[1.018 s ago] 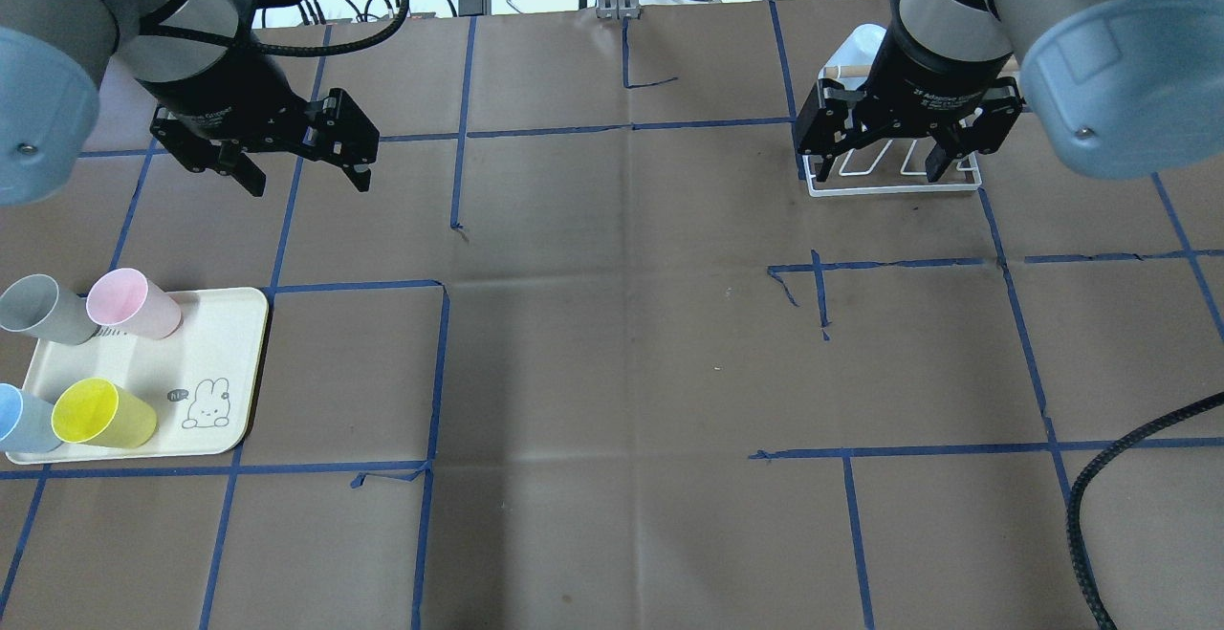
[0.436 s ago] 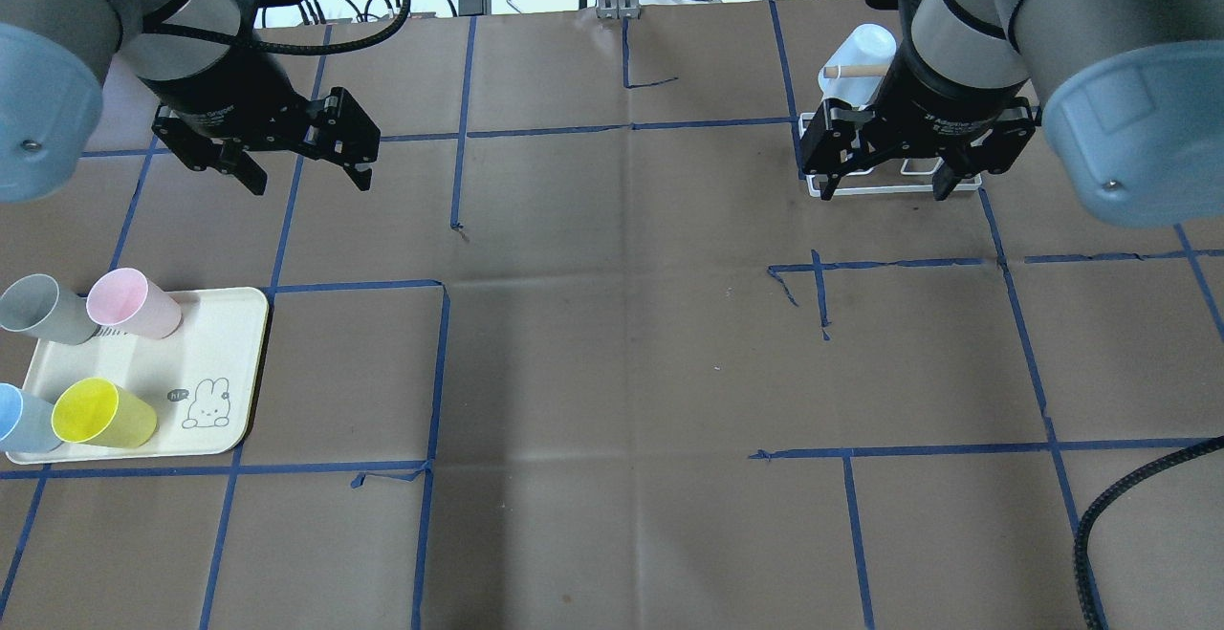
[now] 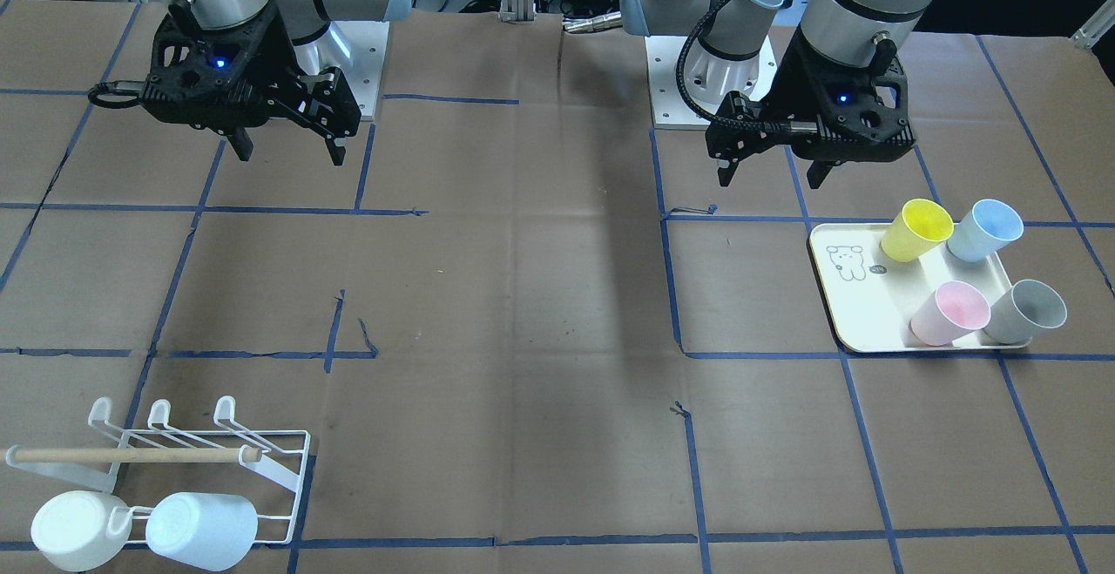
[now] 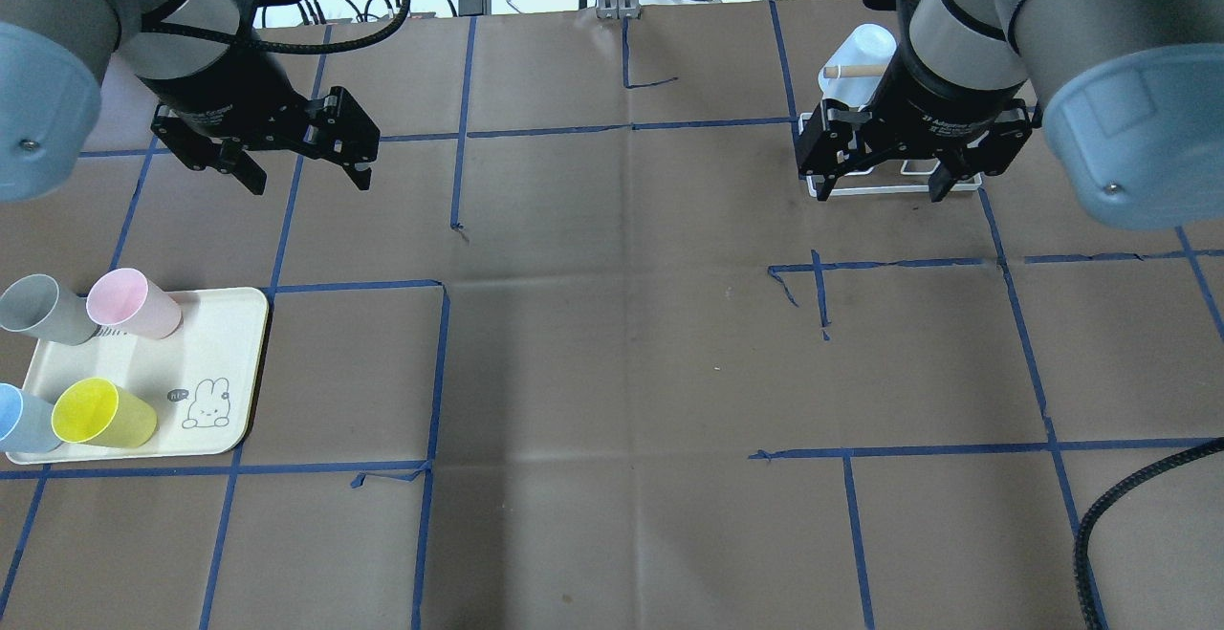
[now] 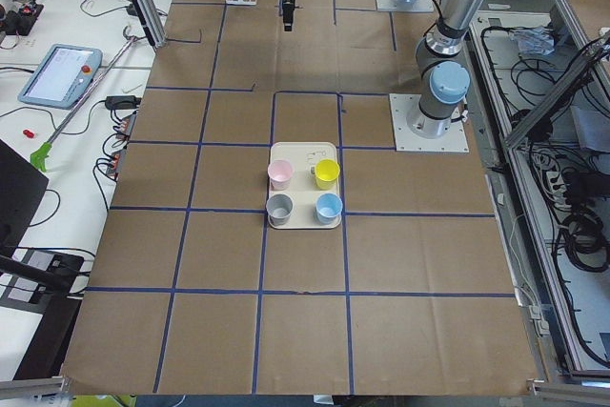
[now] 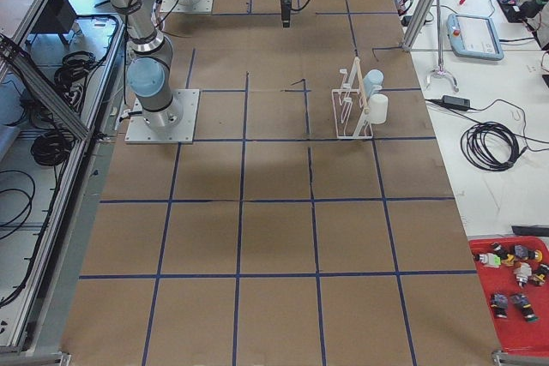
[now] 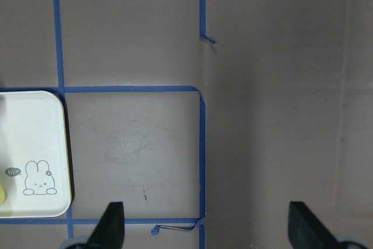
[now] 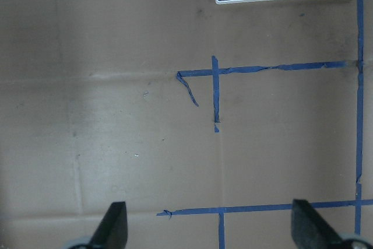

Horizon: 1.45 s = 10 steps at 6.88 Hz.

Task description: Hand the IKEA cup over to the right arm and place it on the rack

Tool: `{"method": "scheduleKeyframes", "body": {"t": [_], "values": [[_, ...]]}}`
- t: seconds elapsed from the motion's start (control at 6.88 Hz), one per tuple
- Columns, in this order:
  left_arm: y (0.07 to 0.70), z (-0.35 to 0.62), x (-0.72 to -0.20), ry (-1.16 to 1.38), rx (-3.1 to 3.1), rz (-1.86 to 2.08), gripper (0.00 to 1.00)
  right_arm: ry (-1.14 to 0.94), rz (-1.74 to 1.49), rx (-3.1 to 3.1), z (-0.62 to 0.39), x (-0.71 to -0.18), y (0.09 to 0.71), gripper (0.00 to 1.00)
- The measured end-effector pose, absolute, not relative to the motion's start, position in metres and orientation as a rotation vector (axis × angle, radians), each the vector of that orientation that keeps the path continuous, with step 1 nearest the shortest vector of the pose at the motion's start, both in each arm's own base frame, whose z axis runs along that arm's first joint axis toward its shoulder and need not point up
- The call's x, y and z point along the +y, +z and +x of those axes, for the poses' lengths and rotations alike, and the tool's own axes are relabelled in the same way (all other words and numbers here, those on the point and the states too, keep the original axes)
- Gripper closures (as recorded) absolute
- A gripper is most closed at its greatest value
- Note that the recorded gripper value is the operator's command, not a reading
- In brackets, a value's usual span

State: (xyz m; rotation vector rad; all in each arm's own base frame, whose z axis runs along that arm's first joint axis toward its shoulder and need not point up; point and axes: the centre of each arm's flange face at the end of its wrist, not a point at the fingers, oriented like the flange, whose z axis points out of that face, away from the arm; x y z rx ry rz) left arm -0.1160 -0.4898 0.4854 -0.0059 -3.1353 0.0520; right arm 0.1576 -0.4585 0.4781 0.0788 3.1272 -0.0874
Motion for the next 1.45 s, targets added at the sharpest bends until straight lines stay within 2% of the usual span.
{"method": "scheduleKeyframes", "body": {"t": [1.45], "values": [[0.4866,-0.1162,-0.4897,0.056,-3.133,-0.003,0.01,-0.073,0.076,3.129,0.1578,-0.4619,0.4732,0.0]]}}
